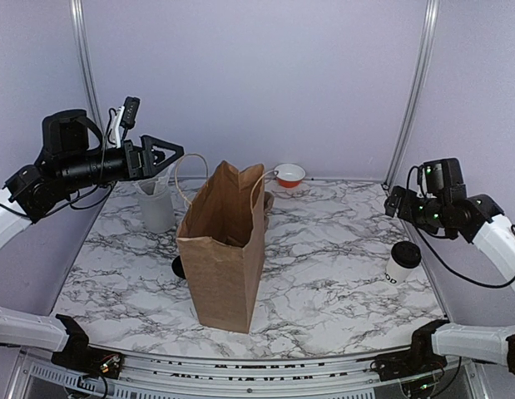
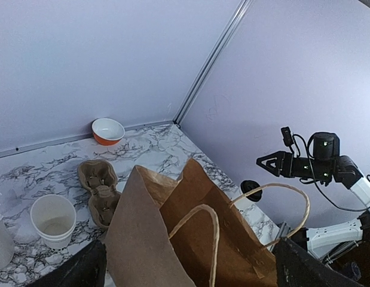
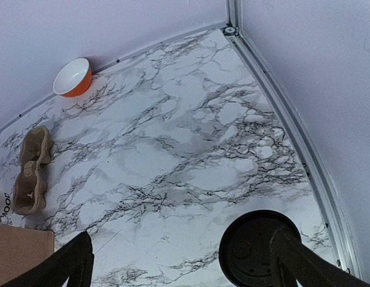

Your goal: Pack the takeout coffee

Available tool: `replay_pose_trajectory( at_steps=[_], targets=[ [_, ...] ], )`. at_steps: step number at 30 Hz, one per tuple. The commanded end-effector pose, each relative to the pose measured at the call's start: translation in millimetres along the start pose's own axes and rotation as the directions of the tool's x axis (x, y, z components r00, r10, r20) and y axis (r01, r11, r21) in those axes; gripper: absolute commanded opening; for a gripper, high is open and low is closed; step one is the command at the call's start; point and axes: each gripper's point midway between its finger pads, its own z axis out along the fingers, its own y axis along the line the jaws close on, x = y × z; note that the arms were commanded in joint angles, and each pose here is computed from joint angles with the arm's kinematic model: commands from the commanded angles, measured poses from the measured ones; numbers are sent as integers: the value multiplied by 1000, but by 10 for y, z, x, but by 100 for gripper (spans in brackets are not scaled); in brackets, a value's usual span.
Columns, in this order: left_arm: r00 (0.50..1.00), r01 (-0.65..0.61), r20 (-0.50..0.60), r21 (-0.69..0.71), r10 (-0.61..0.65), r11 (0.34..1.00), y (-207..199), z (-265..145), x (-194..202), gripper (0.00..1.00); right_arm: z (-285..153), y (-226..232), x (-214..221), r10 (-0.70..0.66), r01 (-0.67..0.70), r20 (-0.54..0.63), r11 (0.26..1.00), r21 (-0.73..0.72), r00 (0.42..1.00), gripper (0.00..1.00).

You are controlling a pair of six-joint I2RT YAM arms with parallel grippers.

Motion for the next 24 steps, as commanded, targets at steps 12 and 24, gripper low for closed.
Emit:
replay_pose_trajectory(
  at_steps=[12, 24],
  targets=[
    [999, -34, 3, -67, 34, 997, 61, -101, -75, 99, -2, -508, 184, 14, -12, -11, 985, 170, 1000, 100],
    [1000, -19, -15, -67, 18, 998, 71, -90, -35, 99, 100, -650, 346, -23, 39, -74, 975, 220, 997, 100]
  ],
)
